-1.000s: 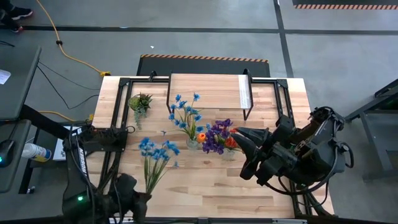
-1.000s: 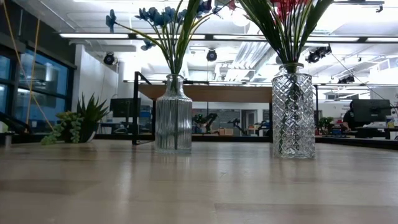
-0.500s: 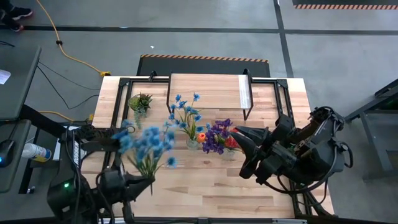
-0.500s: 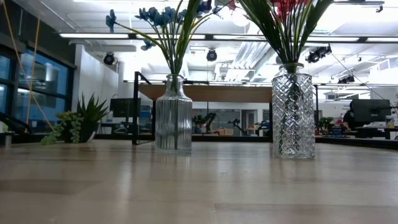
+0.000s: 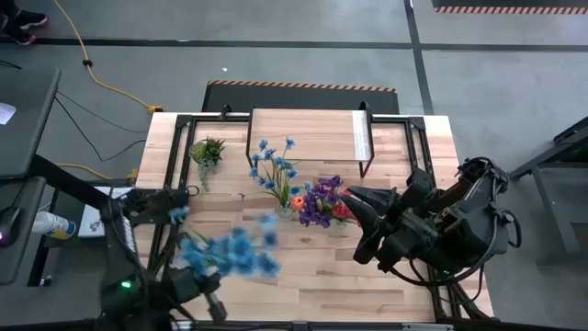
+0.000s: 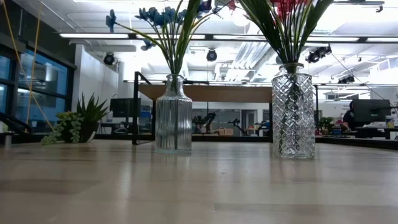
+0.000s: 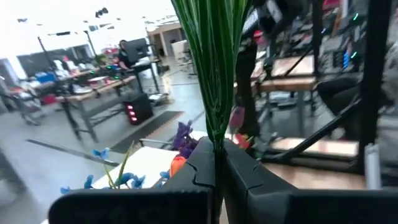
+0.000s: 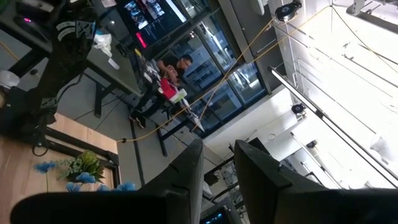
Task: Pick and place flowers into a vace then onto a shelf
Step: Put the blue flowers into the left transparent flower vase
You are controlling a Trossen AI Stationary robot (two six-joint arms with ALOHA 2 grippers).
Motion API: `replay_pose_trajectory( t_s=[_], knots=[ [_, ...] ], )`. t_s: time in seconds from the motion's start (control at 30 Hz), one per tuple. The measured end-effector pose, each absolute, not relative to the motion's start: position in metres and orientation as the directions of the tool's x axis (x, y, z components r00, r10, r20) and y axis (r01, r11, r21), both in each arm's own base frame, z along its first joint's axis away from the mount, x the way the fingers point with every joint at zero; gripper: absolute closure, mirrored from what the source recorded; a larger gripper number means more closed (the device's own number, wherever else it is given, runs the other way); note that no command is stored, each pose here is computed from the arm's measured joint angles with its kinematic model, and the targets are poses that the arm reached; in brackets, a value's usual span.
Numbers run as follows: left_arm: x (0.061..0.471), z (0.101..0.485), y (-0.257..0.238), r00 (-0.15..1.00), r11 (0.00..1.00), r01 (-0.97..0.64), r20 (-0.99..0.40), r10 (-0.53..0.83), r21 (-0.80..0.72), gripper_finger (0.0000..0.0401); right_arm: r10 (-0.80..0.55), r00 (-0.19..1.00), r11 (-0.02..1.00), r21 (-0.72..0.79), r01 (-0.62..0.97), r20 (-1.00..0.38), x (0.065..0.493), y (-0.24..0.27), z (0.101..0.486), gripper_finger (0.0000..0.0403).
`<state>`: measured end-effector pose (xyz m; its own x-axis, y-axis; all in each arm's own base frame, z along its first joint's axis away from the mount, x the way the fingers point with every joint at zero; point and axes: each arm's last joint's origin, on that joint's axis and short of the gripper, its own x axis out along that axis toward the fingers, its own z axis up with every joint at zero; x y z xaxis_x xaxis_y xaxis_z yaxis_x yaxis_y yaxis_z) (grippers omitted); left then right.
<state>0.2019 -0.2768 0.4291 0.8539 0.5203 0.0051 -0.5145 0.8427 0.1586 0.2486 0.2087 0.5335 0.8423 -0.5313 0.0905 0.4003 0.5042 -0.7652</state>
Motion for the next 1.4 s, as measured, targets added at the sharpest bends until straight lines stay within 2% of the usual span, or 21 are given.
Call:
replay_pose_trajectory(
  t_s=[0.13, 0.3, 0.63, 0.93, 1.1, 1.3, 1.4],
  knots=[
    [0.22, 0.417, -0.277, 0.832, 0.815, -0.544, -0.001, 0.555, 0.199, 0.0361, -0.531, 0.843, 0.505, -0.765, 0.4, 0.091, 0.248, 0.209, 0.533, 0.032],
    [0.227, 0.412, -0.278, 0.822, 0.814, -0.563, -0.001, 0.569, 0.146, 0.0361, -0.53, 0.843, 0.505, -0.765, 0.4, 0.091, 0.248, 0.209, 0.533, 0.032],
    [0.209, 0.417, -0.287, 0.854, 0.852, -0.519, 0.0, 0.521, 0.066, 0.0361, -0.53, 0.843, 0.505, -0.765, 0.4, 0.091, 0.248, 0.209, 0.533, 0.032],
    [0.215, 0.417, -0.281, 0.841, 0.84, -0.54, 0.0, 0.541, -0.058, 0.0361, -0.529, 0.843, 0.505, -0.765, 0.399, 0.091, 0.248, 0.209, 0.533, 0.032],
    [0.21, 0.435, -0.275, 0.843, 0.837, -0.534, -0.001, 0.538, -0.124, 0.0361, -0.529, 0.844, 0.502, -0.768, 0.398, 0.091, 0.248, 0.209, 0.533, 0.032],
    [0.194, 0.467, -0.267, 0.858, 0.849, -0.509, -0.001, 0.514, -0.142, 0.0361, -0.527, 0.845, 0.501, -0.77, 0.396, 0.092, 0.248, 0.209, 0.533, 0.032],
    [0.19, 0.489, -0.259, 0.855, 0.85, -0.516, 0.002, 0.519, -0.104, 0.0361, -0.527, 0.845, 0.499, -0.771, 0.395, 0.092, 0.248, 0.209, 0.533, 0.032]
  ],
)
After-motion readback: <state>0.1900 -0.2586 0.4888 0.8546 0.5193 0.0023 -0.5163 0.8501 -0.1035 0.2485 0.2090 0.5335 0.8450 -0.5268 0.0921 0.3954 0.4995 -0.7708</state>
